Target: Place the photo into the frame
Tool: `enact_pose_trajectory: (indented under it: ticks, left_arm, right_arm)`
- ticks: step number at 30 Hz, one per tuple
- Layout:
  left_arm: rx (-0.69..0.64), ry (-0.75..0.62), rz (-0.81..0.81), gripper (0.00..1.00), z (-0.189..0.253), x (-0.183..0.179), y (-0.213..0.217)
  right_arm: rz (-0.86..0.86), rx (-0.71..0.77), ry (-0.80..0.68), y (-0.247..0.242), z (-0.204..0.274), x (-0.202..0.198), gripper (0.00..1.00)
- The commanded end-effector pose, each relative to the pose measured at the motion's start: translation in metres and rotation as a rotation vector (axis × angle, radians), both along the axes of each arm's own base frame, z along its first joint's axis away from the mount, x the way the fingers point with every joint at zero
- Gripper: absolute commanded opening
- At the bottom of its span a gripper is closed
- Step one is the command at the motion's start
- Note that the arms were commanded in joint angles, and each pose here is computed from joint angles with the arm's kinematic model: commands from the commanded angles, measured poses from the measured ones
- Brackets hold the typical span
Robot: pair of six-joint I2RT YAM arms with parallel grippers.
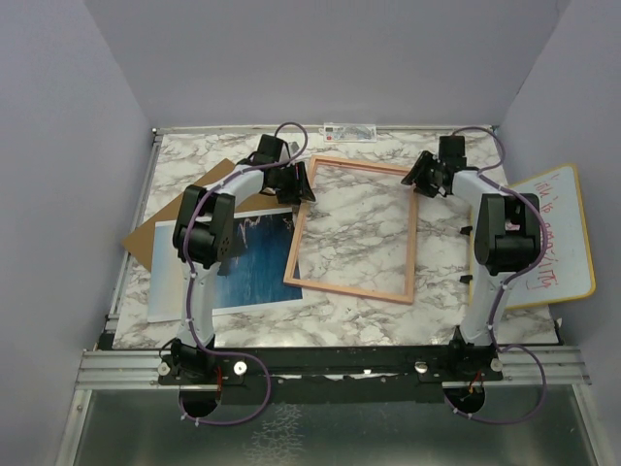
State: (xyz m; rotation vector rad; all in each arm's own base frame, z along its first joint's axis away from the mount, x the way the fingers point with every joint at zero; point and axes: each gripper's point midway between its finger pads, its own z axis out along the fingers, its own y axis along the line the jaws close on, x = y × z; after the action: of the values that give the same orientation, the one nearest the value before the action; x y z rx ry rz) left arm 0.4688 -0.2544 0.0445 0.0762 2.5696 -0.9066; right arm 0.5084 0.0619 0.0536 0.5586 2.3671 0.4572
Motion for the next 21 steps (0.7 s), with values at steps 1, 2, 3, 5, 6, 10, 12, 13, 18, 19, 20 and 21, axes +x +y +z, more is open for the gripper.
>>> enact_pose_trajectory:
  ticks: [1,2,3,5,6,10,12,13,18,19,20,21]
  left_arm:
    - [-0.016,0.071,-0.054,0.53,-0.025,-0.014,-0.008]
    - [-0.016,0.073,-0.054,0.53,-0.025,-0.014,-0.008]
    - [-0.018,0.076,-0.056,0.53,-0.026,-0.015,-0.008]
    - [-0.018,0.078,-0.055,0.53,-0.027,-0.015,-0.008]
    - [-0.014,0.077,-0.052,0.53,-0.027,-0.014,-0.007]
    - [0.003,0.066,-0.035,0.53,-0.027,-0.011,-0.004]
    - [0.02,0.061,-0.018,0.53,-0.027,-0.009,-0.002]
    - [0.024,0.061,-0.012,0.53,-0.028,-0.008,-0.001]
    - [0.069,0.048,0.031,0.53,-0.029,-0.003,0.007]
    - [0.074,0.044,0.034,0.53,-0.029,-0.002,0.008]
    - [0.076,0.043,0.035,0.53,-0.028,-0.002,0.008]
    - [0.077,0.04,0.035,0.54,-0.028,-0.002,0.009]
  right_arm:
    - [0.185,0.149,-0.005,0.036,-0.017,-0.014,0.52]
    - [0.229,0.194,-0.028,0.044,-0.013,-0.016,0.52]
    - [0.267,0.232,-0.048,0.051,-0.009,-0.018,0.52]
    - [0.317,0.298,-0.088,0.062,0.0,-0.018,0.52]
    - [0.334,0.323,-0.102,0.066,0.004,-0.019,0.52]
    - [0.39,0.397,-0.169,0.076,0.025,-0.021,0.52]
    - [0.413,0.414,-0.203,0.079,0.036,-0.022,0.52]
    - [0.419,0.419,-0.214,0.08,0.041,-0.022,0.52]
    - [0.372,0.379,-0.241,0.072,0.053,-0.018,0.52]
    - [0.334,0.343,-0.234,0.065,0.051,-0.014,0.53]
    - [0.289,0.298,-0.219,0.057,0.048,-0.01,0.53]
    - [0.254,0.252,-0.195,0.048,0.044,-0.008,0.53]
